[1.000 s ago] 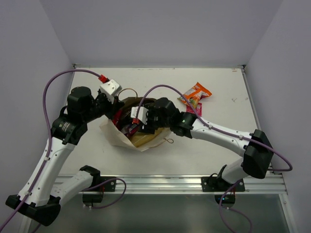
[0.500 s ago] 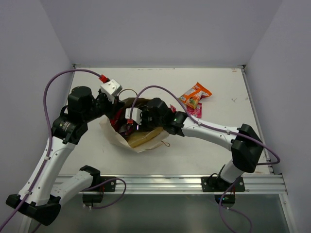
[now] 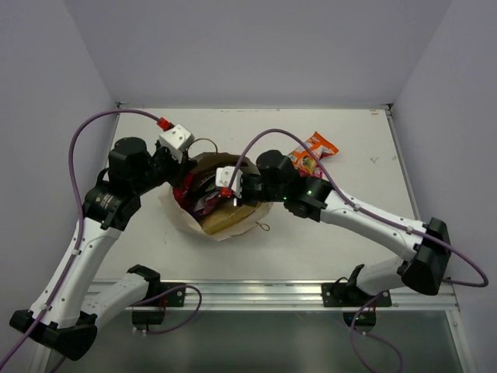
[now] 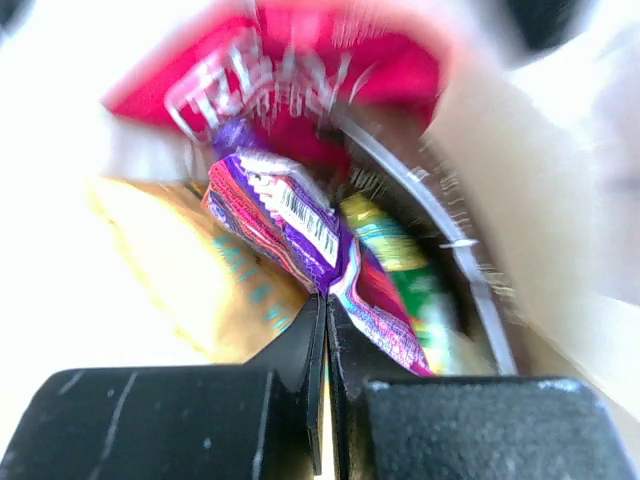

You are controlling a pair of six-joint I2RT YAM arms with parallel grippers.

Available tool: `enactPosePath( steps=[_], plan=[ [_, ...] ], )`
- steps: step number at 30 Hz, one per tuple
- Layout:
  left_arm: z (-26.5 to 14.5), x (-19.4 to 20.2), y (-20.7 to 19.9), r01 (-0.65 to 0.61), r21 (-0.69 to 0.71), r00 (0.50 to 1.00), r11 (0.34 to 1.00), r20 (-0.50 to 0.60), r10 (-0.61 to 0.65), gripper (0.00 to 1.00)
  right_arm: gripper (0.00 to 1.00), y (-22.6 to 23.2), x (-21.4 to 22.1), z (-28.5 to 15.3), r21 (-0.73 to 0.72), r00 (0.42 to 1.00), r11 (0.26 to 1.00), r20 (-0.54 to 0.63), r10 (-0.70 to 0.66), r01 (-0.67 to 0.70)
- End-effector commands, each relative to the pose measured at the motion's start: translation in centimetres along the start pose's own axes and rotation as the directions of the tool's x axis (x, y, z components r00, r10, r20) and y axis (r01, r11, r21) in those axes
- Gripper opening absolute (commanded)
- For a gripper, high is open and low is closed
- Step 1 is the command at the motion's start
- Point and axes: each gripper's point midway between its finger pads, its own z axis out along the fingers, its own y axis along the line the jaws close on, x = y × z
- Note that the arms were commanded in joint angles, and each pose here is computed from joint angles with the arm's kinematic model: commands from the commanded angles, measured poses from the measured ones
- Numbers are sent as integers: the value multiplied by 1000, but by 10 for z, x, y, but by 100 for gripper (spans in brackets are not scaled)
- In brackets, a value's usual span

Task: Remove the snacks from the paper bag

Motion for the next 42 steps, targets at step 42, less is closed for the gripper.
enactPosePath(
  steps=[42],
  plan=[
    [-9, -19, 28, 10, -180, 995, 984, 95, 7, 0, 0, -83, 162, -197, 691, 590, 129, 488, 644, -711]
  ],
)
